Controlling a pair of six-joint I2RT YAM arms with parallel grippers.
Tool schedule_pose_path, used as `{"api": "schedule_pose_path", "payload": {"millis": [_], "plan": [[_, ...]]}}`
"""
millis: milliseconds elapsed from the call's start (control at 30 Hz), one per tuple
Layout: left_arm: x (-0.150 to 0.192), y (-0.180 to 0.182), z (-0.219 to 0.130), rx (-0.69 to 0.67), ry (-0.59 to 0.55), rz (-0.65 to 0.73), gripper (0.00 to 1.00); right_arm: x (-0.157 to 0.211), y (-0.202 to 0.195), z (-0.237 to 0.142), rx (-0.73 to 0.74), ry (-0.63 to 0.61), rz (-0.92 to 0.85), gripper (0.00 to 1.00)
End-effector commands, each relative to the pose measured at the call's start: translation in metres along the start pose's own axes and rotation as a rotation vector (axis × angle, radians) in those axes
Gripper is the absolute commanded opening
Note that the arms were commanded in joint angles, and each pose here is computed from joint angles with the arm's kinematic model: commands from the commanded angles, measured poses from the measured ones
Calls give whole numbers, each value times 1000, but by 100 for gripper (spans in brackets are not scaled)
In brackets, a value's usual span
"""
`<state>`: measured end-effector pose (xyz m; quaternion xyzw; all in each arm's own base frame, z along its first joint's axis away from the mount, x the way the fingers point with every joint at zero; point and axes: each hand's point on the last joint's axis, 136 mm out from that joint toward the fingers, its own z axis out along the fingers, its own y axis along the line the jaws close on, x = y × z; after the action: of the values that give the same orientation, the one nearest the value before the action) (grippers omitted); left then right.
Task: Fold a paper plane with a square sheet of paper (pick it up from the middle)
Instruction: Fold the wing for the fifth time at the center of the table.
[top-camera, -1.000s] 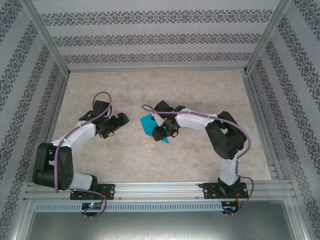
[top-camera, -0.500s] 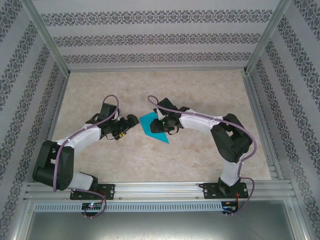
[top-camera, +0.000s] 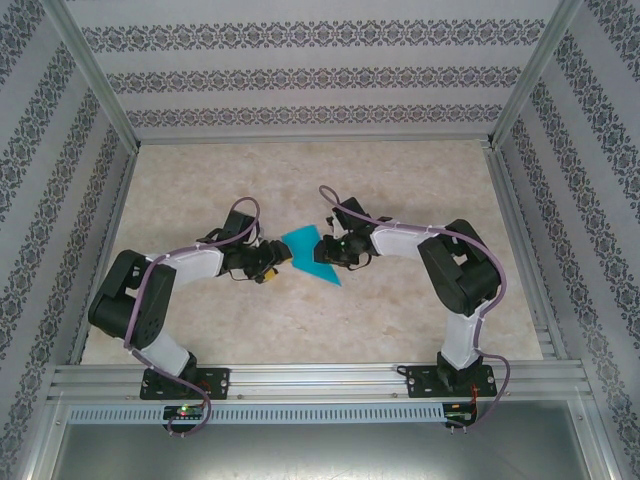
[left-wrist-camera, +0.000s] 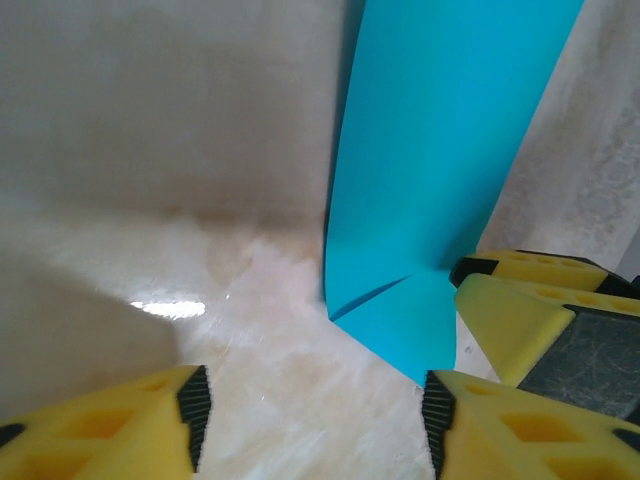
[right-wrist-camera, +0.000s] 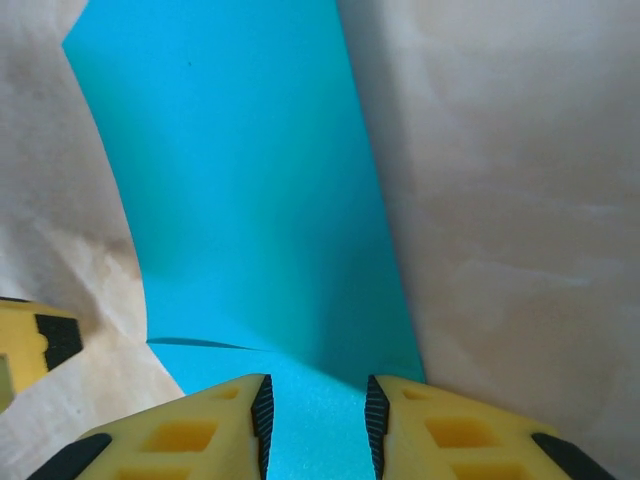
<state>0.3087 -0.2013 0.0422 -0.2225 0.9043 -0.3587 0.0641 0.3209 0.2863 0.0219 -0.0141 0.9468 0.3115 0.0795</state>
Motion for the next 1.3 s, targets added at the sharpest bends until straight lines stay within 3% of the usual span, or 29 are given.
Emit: {"api": "schedule_pose_path", "payload": {"millis": [0, 433, 933, 1133, 1267], "plan": [[-5, -25, 3, 68, 3, 18, 55, 9, -13, 7, -36, 36, 80, 33], [-4, -29, 23, 55, 52, -4, 43, 6, -23, 7, -164, 41, 201, 32], [-11, -34, 42, 74, 86, -16, 33, 4, -23, 3, -208, 33, 215, 32], [-11, -46, 45, 150, 99, -20, 25, -3, -16, -3, -248, 8, 181, 33], [-11, -49, 42, 166, 90, -5, 15, -11, 10, -15, -314, -23, 68, 38]]}}
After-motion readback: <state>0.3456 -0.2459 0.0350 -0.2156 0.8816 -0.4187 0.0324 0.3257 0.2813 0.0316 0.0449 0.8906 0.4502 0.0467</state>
